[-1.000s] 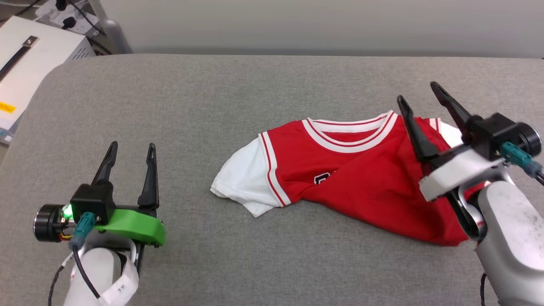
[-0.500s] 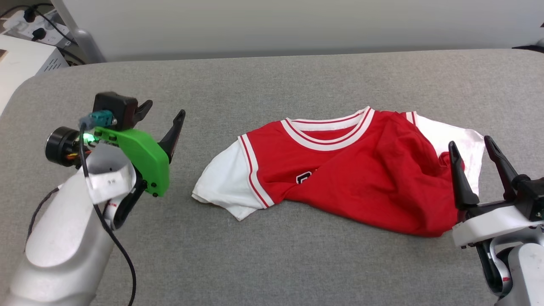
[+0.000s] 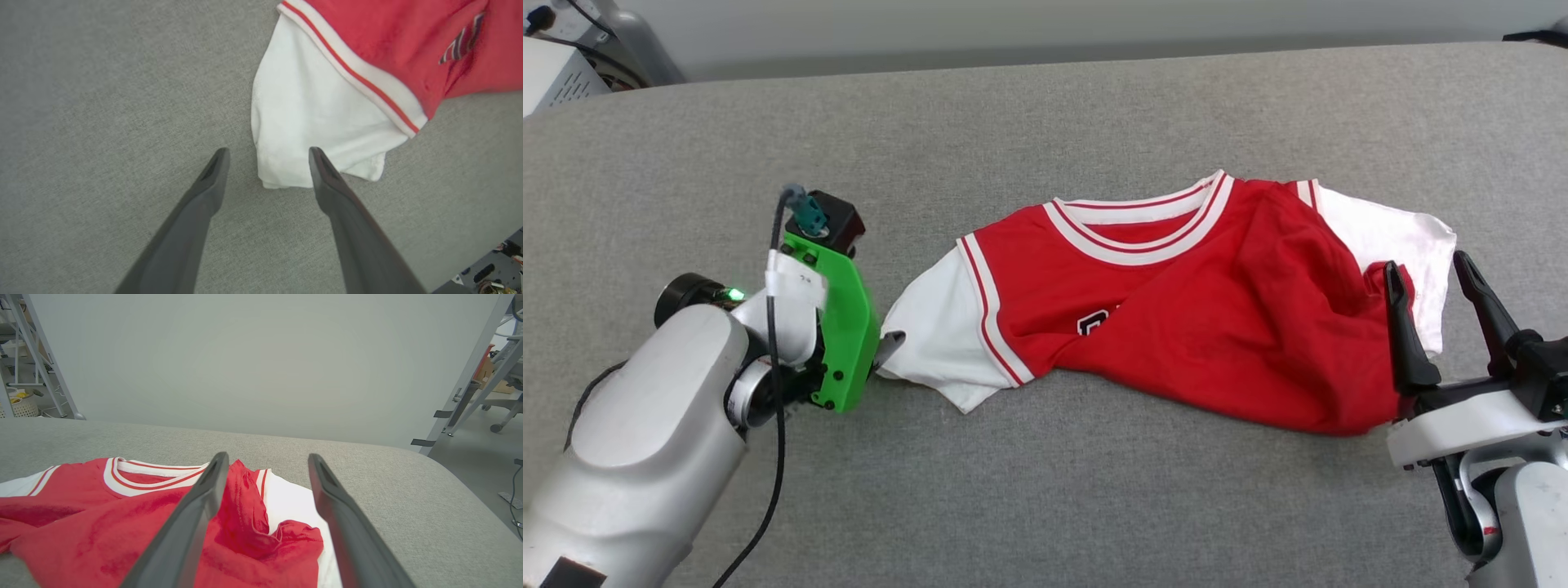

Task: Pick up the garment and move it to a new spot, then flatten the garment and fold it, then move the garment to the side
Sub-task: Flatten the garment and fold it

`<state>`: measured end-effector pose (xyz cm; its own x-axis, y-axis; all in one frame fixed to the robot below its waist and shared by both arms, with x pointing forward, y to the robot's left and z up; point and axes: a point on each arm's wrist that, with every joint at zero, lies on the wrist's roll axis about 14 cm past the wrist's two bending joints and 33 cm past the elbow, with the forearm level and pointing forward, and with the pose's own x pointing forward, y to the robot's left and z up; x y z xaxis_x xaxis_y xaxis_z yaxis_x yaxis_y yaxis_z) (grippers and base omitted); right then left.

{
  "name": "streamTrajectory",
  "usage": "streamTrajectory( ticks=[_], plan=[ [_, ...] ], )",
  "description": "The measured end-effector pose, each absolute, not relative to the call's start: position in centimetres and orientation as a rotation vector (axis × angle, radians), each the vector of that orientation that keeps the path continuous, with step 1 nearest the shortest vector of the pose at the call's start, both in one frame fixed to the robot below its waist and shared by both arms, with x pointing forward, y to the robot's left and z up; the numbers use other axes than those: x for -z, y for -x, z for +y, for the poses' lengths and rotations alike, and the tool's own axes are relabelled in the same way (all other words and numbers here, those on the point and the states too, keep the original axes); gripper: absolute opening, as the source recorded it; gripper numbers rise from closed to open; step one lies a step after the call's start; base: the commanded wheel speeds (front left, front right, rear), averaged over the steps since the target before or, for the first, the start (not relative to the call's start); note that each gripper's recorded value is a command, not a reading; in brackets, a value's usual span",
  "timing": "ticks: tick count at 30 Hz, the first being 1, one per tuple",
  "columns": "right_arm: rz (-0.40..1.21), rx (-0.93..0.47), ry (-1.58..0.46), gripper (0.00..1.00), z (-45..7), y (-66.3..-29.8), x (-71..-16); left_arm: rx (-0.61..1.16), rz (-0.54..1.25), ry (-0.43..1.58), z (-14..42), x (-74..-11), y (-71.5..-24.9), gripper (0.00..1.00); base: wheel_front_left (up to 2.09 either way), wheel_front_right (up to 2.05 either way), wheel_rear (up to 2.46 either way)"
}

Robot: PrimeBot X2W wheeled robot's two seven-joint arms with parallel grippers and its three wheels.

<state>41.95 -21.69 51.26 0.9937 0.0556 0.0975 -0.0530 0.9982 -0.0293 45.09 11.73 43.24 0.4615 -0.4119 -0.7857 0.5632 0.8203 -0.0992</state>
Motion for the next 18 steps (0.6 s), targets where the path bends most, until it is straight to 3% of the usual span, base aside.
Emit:
streamTrajectory(
  ticks=[10,11,12,13,18],
  plan=[
    [-0.064,-0.069,0.033,1.0,-21.3,-43.5,-49.8,0.623,1.127,-0.31,12.3,-37.0,-43.8,1.0,0.0,0.0,0.0],
    [-0.061,-0.068,0.034,1.0,-21.4,-43.6,-49.7,0.629,1.138,-0.317,12.2,-36.7,-43.7,0.95,0.0,0.0,0.0],
    [-0.06,-0.067,0.035,1.0,-21.4,-43.6,-49.6,0.637,1.142,-0.329,12.2,-36.6,-43.7,0.38,0.0,0.0,0.0],
    [-0.059,-0.064,0.036,1.0,-21.5,-43.6,-49.6,0.642,1.137,-0.332,12.1,-36.5,-43.8,0.0,0.0,0.0,0.0],
    [-0.098,-0.043,0.062,1.0,-22.8,-43.9,-51.1,0.657,1.058,-0.288,11.7,-37.2,-44.2,0.0,0.0,0.0,0.0]
  ],
)
